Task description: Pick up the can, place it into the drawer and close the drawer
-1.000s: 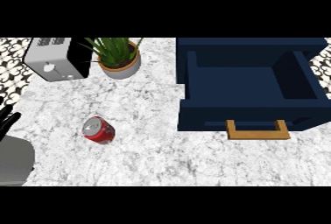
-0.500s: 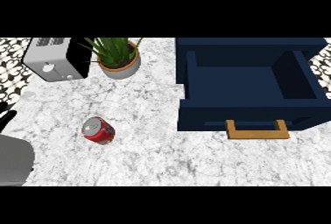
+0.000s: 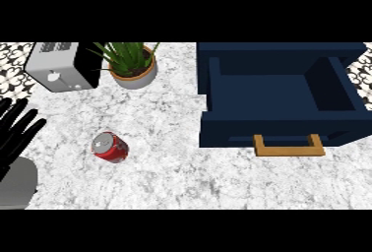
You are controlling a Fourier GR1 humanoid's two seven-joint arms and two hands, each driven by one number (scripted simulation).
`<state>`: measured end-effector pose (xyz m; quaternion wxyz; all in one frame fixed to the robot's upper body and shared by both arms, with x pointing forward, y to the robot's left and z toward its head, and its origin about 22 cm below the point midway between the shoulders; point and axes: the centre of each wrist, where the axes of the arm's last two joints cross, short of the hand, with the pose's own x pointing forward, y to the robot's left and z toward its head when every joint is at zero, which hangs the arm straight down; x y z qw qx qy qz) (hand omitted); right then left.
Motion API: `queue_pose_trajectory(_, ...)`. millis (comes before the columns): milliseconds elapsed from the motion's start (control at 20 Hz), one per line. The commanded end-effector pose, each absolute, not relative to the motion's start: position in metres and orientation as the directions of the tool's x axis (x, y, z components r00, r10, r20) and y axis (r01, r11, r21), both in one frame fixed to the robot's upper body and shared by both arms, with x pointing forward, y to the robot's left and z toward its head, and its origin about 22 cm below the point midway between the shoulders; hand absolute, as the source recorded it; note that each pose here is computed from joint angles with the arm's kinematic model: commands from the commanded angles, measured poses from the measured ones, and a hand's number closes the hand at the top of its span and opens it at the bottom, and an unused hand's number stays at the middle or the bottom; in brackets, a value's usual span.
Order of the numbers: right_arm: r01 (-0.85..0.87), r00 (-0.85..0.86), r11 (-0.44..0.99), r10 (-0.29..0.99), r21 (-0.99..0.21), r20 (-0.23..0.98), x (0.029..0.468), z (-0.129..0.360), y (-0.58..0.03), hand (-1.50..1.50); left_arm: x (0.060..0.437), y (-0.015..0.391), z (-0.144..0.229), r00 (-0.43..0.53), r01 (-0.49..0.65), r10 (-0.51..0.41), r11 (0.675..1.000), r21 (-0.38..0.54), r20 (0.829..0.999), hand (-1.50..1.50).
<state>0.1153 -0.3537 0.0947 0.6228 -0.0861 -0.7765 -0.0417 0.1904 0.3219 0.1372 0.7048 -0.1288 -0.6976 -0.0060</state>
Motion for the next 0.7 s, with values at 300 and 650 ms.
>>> queue_pose_trajectory(300,0.176,-0.208,0.983,0.083,-0.047,0.975,0.096,0.114,-0.362,-1.50,0.228,0.295,0.085,0.070,0.166,0.172,0.969,-0.182,0.983,-1.50)
queue_pose_trajectory(650,0.176,-0.208,0.984,0.071,-0.034,0.976,0.087,0.095,-0.368,-1.50,0.243,0.292,0.068,0.096,0.158,0.136,0.976,-0.150,0.986,-1.50)
